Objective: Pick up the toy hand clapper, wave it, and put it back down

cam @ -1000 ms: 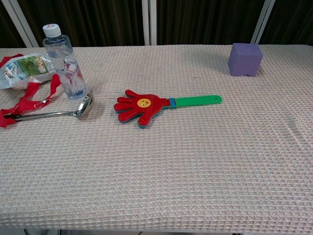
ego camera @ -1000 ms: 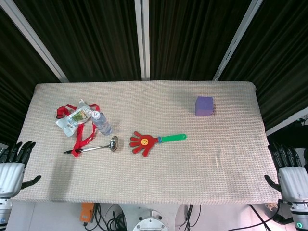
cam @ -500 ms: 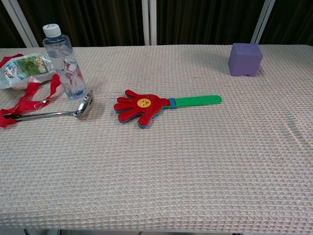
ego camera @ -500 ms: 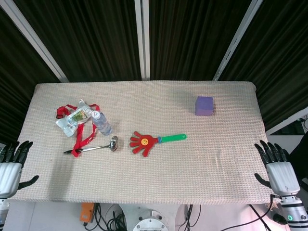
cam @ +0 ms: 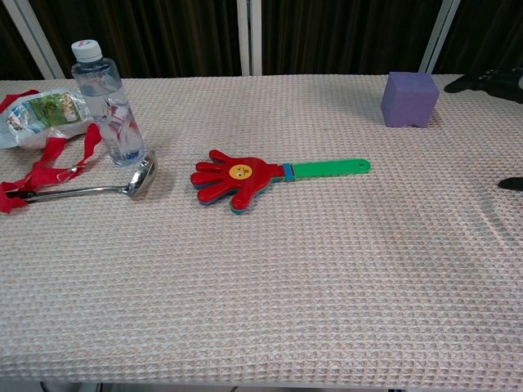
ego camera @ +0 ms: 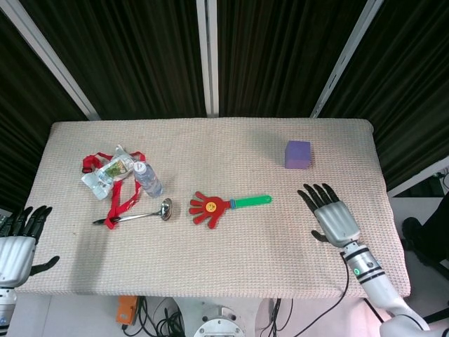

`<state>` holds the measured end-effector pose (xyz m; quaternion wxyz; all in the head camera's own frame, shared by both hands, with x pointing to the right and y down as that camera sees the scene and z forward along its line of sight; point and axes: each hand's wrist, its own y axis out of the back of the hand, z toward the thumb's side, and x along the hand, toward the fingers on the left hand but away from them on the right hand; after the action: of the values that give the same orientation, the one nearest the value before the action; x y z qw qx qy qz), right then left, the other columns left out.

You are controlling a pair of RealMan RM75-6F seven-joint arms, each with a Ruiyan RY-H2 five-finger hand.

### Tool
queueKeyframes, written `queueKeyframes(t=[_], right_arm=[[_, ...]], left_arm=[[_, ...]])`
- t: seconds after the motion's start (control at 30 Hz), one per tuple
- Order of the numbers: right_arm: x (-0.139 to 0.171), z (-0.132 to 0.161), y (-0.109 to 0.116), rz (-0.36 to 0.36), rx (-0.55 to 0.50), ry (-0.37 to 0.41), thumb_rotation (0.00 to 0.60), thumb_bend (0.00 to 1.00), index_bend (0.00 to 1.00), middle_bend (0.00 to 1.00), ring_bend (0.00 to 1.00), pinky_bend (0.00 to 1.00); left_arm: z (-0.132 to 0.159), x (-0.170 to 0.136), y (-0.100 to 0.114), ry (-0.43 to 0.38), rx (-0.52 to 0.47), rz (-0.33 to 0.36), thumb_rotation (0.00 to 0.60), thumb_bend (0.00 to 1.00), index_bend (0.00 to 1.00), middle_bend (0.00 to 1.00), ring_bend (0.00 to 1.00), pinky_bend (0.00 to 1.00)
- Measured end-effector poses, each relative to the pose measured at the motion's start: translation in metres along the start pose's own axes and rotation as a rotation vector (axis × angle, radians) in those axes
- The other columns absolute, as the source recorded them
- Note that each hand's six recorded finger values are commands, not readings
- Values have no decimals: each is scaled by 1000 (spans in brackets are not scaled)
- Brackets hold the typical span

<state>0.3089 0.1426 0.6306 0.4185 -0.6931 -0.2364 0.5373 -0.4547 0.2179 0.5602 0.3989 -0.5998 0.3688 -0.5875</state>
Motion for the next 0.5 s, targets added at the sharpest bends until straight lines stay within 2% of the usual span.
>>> queueKeyframes(t=[0.3, 0.4, 0.5], right_arm=[[-73, 67, -14, 113, -57, -14, 600, 124, 8, 0, 0, 0], [-96, 100, -20, 151, -67, 3, 600, 128, 28, 0, 0, 0], [-116, 132, -23, 160, -68, 29, 600, 142, 65, 0, 0, 0]], left_arm=[[-7, -3, 4, 24, 9, -1, 600, 97, 43, 59, 0, 0], [-10, -4, 5, 32, 4, 1, 600, 97, 43, 59, 0, 0], [-11, -5, 5, 33, 1, 3, 600, 97, 43, 59, 0, 0]])
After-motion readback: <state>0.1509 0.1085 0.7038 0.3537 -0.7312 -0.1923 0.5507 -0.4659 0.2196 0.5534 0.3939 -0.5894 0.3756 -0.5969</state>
